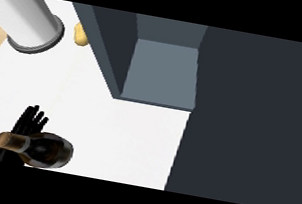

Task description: Pick up the wine, place it into the cabinet and close the cabinet

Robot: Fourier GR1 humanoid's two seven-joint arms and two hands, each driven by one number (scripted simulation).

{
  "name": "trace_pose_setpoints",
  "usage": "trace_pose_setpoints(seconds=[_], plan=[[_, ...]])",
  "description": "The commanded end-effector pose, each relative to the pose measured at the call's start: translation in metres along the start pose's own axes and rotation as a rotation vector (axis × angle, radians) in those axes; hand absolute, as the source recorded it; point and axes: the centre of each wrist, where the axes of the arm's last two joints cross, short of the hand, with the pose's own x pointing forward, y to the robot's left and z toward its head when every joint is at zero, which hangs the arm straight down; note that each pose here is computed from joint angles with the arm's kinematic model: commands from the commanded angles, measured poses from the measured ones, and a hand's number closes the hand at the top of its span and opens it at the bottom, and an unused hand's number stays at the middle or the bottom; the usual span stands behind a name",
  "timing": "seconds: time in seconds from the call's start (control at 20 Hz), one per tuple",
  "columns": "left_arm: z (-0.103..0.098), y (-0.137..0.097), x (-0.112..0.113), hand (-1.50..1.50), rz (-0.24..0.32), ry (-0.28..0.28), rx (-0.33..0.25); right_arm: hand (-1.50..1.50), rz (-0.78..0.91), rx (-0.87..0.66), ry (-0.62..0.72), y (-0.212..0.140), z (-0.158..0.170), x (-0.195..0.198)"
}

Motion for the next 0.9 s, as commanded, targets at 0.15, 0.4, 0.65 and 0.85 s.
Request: trace_pose_setpoints(seconds=[0.15, 0.4, 0.65, 0.85], plan=[[0.000, -0.025, -0.024, -1.50, 0.037, 0.015, 0.003, -1.50, -0.044, 0.033, -0.062, -0.003, 0.030, 0.022], [-0.019, -0.019, -0.022, -1.50, 0.058, -0.024, -0.009, -1.50, -0.048, 0.026, -0.047, 0.002, 0.016, 0.019], [-0.019, 0.004, -0.030, 1.50, 0.136, 0.001, -0.108, -1.50, -0.057, 0.014, -0.041, 0.013, 0.018, 0.021], [-0.030, -0.020, -0.018, 1.50, 0.049, -0.032, -0.164, -1.50, -0.049, 0.014, -0.046, 0.010, 0.019, 0.025]])
